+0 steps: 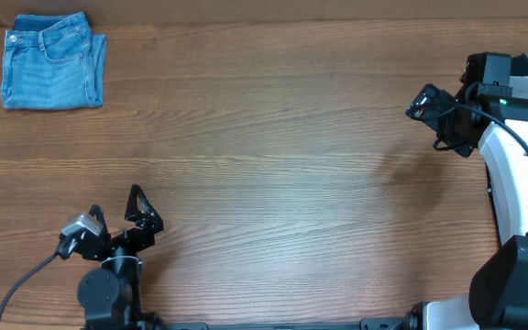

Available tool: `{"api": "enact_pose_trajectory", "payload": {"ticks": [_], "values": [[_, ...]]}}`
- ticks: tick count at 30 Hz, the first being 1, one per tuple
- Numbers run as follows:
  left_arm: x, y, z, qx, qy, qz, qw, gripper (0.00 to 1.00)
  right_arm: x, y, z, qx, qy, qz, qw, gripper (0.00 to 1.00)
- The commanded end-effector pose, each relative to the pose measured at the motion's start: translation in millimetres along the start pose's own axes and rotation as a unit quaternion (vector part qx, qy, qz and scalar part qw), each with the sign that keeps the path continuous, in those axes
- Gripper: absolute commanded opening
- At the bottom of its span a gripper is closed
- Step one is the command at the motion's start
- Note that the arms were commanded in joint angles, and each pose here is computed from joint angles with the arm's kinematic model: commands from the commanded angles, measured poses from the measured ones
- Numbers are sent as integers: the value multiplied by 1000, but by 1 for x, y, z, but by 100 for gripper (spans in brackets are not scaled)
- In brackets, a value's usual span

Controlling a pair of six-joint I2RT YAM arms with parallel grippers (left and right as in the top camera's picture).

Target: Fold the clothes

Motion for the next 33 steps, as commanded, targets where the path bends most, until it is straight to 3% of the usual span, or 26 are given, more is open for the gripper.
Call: {"api": "enact_pose_trajectory", "payload": {"ticks": [1,5,10,16,33], "values": [[-4,4,8,4,-8,-27,1000,100,3,-2,1,-1,-3,-7,1000,100],[-14,8,12,-2,3,-29,1000,100,3,-2,1,-1,-3,-7,1000,100],[-23,8,5,-21,115,-8,993,100,3,-2,1,-1,-3,-7,1000,100],[-32,8,3,-37,185,13,982,100,3,-2,1,-1,-3,-7,1000,100],[-32,8,3,-37,186,13,982,100,3,-2,1,-1,-3,-7,1000,100]]}}
Point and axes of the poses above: each gripper's point midway between its finger pads, its own y axis out along the fingers, its own z axis along the line the jaws close on, x = y × z, the point moved 2 cm from there along -y, back along the fingers, and after that the axes turned 3 degrees about -y, right-handed, at the moved point
